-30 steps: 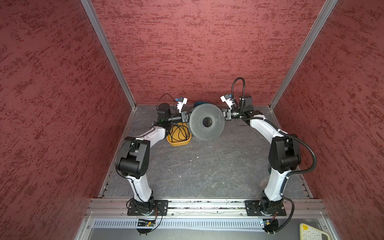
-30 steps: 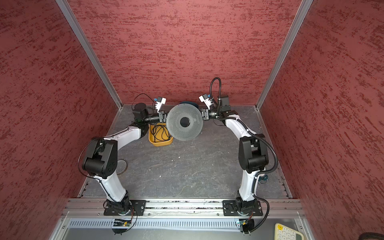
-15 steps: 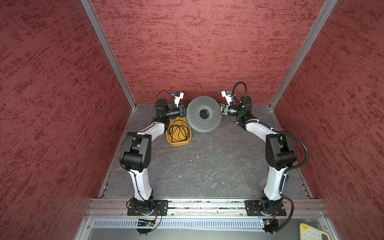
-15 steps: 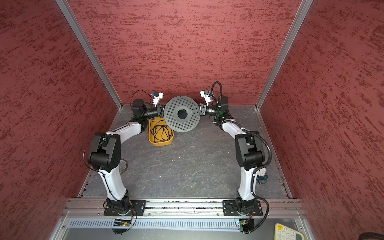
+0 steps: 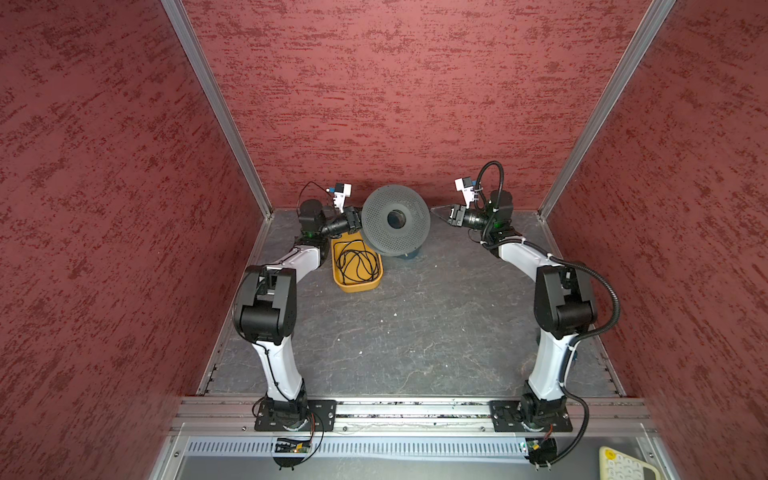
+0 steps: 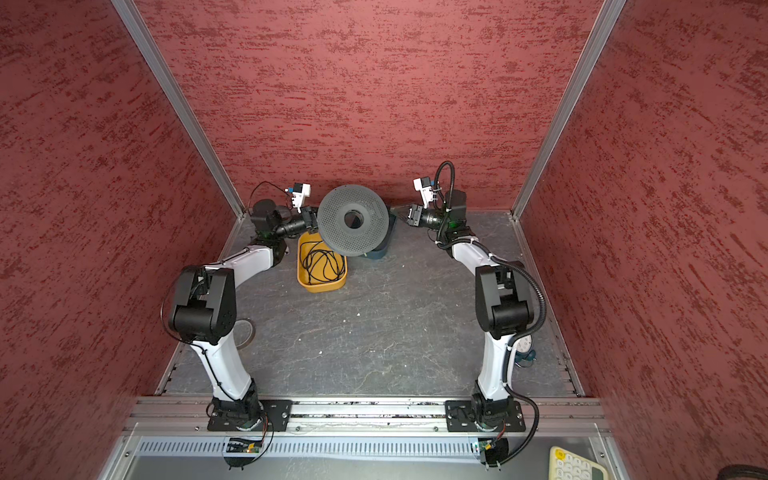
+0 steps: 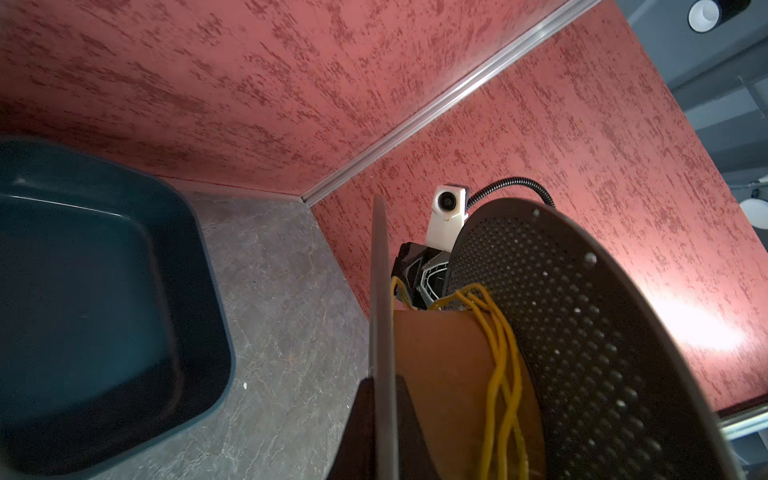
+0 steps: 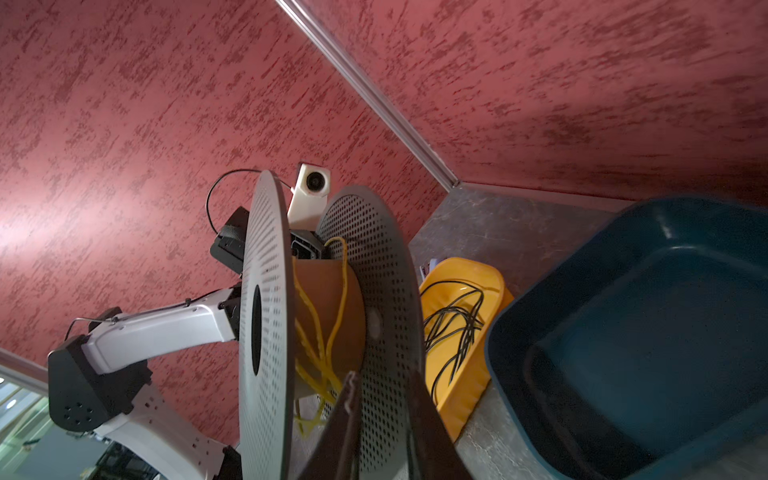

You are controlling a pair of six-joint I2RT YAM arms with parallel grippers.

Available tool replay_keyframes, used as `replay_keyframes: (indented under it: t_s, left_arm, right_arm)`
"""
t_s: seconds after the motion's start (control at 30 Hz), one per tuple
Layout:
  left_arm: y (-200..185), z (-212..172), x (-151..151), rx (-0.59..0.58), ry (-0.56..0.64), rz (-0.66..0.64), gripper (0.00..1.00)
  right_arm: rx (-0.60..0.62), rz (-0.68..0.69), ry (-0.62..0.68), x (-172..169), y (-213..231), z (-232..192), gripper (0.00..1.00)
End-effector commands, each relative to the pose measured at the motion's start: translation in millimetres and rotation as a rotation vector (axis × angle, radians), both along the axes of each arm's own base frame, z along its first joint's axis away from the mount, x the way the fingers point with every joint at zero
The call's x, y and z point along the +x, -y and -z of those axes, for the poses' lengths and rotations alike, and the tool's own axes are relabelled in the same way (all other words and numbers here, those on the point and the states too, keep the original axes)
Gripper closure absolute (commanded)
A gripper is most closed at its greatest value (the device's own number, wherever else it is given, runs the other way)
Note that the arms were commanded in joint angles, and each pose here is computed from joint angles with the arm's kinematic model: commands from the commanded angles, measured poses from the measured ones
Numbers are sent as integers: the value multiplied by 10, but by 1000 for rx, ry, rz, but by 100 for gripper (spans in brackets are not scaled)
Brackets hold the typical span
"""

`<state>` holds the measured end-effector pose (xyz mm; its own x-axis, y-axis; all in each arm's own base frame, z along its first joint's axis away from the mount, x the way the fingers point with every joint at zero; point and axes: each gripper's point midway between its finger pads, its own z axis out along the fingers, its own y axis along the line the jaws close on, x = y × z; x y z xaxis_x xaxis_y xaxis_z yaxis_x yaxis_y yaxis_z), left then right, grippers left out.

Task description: Wrap the cables

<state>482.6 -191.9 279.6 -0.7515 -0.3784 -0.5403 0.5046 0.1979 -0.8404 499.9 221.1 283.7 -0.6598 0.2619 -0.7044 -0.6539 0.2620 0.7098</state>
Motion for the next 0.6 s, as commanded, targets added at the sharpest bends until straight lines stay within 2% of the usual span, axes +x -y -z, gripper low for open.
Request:
replay_keyframes:
  t_s: [0.0, 0.3, 0.57]
  left_arm:
    - [0, -271, -79, -23, 48, -12, 100]
    - [-140, -178, 1, -54, -39, -68, 100]
    - [-191, -12, 90, -99, -131, -152, 100]
  right_arm:
    - [15, 45, 55, -38, 84, -254, 74]
    - [-68, 130, 22, -124, 205, -60, 59]
    - [-173, 235, 5, -354, 268, 210, 52]
